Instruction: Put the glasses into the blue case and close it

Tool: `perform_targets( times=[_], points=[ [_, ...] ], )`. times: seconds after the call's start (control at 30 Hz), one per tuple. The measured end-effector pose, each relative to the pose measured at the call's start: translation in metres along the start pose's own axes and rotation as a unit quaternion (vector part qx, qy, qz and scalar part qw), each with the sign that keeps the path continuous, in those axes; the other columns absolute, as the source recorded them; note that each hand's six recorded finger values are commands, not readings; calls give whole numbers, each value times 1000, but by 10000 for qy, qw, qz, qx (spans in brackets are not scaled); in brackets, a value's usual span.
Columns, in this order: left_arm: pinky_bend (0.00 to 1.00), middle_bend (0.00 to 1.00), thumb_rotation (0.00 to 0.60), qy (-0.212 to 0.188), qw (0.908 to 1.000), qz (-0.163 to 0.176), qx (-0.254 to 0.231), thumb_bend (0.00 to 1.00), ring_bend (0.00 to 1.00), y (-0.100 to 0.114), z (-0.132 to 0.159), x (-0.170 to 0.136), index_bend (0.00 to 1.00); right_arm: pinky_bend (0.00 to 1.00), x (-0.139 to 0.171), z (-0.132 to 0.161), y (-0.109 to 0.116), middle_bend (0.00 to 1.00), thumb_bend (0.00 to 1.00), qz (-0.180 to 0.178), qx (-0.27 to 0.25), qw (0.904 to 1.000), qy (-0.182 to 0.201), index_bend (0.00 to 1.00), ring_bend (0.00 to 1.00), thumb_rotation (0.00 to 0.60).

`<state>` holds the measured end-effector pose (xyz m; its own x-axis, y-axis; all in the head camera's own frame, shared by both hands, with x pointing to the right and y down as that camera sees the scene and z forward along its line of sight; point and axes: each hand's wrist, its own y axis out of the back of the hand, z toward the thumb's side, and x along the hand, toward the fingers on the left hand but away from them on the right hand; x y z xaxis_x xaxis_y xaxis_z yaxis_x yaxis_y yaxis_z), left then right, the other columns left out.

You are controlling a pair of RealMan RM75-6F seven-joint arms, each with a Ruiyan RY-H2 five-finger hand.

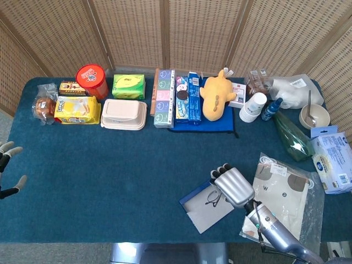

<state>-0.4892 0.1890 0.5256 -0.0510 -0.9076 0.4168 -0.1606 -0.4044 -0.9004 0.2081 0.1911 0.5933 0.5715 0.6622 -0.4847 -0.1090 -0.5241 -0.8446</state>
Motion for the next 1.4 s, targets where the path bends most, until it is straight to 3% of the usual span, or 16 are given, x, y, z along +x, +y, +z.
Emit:
perform_targets(
  times=[0.7,1.4],
  points=[
    [0,115,583,1,10000,17,13,297,39,2,-1,-4,179,391,23,8,-29,464,287,431,-244,9988,-38,689,420,600],
    [0,115,584,68,10000,40,-12,296,38,3,-8,-7,177,390,-3,22,-52,464,286,581,-285,9978,158,688,423,600]
  ],
)
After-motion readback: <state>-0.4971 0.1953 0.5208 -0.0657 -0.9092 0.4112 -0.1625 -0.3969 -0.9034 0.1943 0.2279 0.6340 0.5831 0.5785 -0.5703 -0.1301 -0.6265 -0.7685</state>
